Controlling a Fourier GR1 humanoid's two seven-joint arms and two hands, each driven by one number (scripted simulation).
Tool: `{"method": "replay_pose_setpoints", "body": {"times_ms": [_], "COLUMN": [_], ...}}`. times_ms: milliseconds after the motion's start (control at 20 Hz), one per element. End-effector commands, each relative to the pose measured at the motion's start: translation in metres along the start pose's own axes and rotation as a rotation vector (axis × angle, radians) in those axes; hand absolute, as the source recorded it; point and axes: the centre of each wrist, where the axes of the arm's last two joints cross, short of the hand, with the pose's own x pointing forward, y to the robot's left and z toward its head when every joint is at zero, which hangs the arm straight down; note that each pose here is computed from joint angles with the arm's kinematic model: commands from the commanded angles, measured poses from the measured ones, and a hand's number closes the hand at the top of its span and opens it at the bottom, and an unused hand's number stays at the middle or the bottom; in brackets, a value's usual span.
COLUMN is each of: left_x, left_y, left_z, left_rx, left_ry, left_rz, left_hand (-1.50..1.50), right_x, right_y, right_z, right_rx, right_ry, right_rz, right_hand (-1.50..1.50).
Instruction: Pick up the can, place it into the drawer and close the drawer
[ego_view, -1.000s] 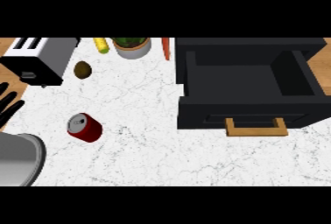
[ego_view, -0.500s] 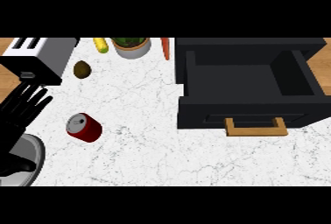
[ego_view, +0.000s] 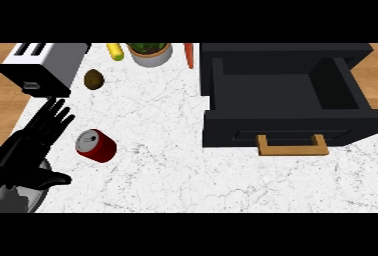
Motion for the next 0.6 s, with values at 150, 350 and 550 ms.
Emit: {"method": "replay_pose_setpoints", "body": {"times_ms": [150, 350, 550], "left_x": [-0.047, -0.054, -0.07], "left_y": [0.016, 0.027, 0.042], "left_z": [-0.005, -0.014, -0.023], "left_rx": [0.06, 0.093, 0.123], "left_ry": [-0.01, 0.011, 0.019], "left_rz": [-0.044, -0.033, -0.017], "left_hand": [-1.5, -1.5, -1.5], "right_x": [-0.01, -0.01, 0.01], "right_y": [-0.007, -0.008, -0.011], "right_z": [-0.009, 0.011, 0.007], "right_rx": [0.001, 0.003, -0.001], "right_ry": [0.003, 0.015, -0.007], "right_rz": [-0.005, 0.001, 0.003], "right_hand": [-1.5, -1.5, -1.5]}}
